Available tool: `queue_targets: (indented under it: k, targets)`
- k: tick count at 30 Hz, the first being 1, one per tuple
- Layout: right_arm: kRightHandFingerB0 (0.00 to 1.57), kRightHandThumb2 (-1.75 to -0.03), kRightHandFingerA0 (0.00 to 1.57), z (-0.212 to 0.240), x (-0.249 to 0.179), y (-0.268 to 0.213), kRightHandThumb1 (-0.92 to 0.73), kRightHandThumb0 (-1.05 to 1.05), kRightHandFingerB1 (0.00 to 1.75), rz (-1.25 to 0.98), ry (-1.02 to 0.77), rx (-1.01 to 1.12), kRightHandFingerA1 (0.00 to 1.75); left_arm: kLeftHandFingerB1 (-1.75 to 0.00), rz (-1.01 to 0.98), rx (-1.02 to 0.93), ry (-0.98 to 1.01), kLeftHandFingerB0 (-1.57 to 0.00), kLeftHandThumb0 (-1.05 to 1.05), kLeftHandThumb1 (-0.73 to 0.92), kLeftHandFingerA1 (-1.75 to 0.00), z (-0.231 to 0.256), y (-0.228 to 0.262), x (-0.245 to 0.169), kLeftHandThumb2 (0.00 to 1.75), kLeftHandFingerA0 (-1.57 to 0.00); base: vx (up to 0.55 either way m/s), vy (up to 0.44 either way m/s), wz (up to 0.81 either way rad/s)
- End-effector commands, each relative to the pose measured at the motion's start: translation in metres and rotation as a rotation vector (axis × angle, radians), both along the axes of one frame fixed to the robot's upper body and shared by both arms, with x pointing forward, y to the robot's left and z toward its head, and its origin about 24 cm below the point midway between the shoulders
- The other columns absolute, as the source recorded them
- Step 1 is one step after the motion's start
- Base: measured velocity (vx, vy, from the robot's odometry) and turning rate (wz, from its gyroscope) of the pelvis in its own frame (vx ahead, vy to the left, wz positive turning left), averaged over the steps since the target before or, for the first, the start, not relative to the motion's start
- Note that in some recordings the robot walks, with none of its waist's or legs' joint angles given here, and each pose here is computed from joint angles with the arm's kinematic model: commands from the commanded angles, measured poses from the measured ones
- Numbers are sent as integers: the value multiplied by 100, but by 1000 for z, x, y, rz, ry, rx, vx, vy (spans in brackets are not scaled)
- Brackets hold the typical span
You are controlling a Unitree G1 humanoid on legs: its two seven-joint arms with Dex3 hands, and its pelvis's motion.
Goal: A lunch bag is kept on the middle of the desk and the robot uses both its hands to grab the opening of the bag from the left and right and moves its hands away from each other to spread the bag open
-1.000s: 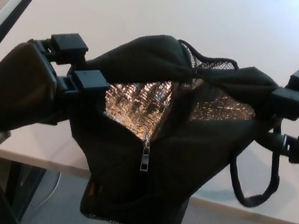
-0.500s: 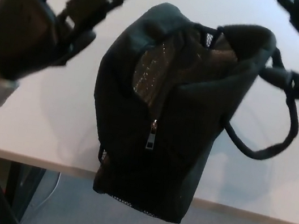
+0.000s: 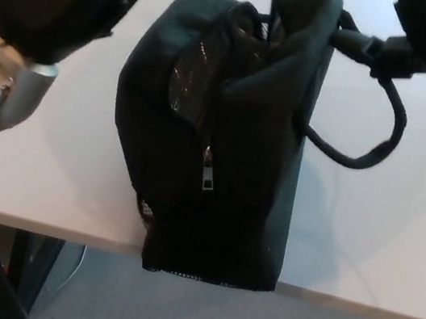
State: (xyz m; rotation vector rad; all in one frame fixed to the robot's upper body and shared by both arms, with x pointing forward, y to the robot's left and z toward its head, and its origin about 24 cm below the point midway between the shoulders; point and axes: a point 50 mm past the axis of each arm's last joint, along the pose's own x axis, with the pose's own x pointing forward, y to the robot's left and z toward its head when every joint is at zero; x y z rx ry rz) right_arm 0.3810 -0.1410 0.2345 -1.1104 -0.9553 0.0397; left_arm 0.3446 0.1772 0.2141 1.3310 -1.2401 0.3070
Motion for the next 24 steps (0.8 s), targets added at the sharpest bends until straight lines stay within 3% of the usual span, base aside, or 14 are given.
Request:
queue_targets:
  k: [1, 2, 4, 5, 10, 12, 13, 14, 15, 16, 17, 18, 20, 24]
  targets:
    - [0, -62, 23, 26, -6, -20, -49, -35, 11, -55, -122, 19, 43, -7, 110, -19, -60, 0, 4, 36, -45, 7, 24, -6, 87, -7, 0, 0, 0]
    - [0, -74, 15, 31, -12, -28, -47, -40, 13, -50, -149, 22, 45, -8, 114, -27, -71, 0, 8, 33, -44, 8, 32, -11, 94, -7, 0, 0, 0]
    - [0, -75, 18, 35, -18, -36, -48, -40, 15, -63, -182, 12, 47, -14, 109, -42, -71, 0, 6, 38, -43, 8, 39, -18, 90, -5, 0, 0, 0]
    - [0, -57, 17, 39, -32, -47, -57, -35, 21, -57, -195, 18, 36, -25, 99, -85, -75, 0, -1, 42, -44, 7, 48, -29, 88, -13, 0, 0, 0]
    - [8, -68, 21, 28, -85, -84, -54, -40, 22, -53, -269, 53, 41, -22, 80, -137, -66, -10, 2, 53, -39, -9, 73, -75, 71, -23, 0, 0, 0]
    - [8, -58, 30, 19, -98, -93, -60, -36, 24, -66, -256, 46, 37, -26, 76, -154, -51, -12, 10, 47, -37, -15, 78, -87, 70, -27, 0, 0, 0]
    - [9, -57, 26, 8, -113, -103, -58, -34, 26, -83, -232, 30, 37, -44, 79, -177, -15, 0, 11, 34, -54, -25, 86, -103, 89, -20, 0, 0, 0]
    - [11, -58, 28, 0, -125, -110, -56, -33, 24, -99, -210, 20, 37, -29, 79, -186, 10, -13, 15, 47, -38, -32, 90, -114, 64, -26, 0, 0, 0]
    - [11, -58, 28, -5, -132, -114, -56, -33, 24, -110, -196, 16, 37, -29, 78, -187, 23, -13, 15, 47, -38, -36, 91, -120, 64, -26, 0, 0, 0]
    - [11, -58, 32, -13, -140, -120, -57, -35, 26, -126, -181, 24, 40, -45, 86, -211, 48, 0, 12, 37, -65, -42, 94, -130, 88, -48, 0, 0, 0]
    - [11, -58, 32, -22, -149, -127, -57, -35, 26, -143, -167, 33, 40, -45, 97, -238, 75, 0, 12, 37, -65, -48, 98, -140, 88, -48, 0, 0, 0]
    - [12, -58, 34, -32, -158, -132, -58, -36, 26, -156, -123, 83, 40, -28, 96, -273, 92, -11, 14, 53, -57, -54, 102, -149, 60, -81, 0, 0, 0]
    - [11, -58, 31, -46, -172, -136, -60, -36, 25, -177, -81, 103, 39, -24, 75, -326, 150, -10, 7, 56, -43, -64, 104, -164, 60, -50, 0, 0, 0]
    - [20, -59, 35, -84, -199, -132, -62, -42, 29, -211, -6, 123, 37, -29, 95, -437, 283, -17, 8, 54, -39, -85, 103, -205, 56, -37, 0, 0, 0]
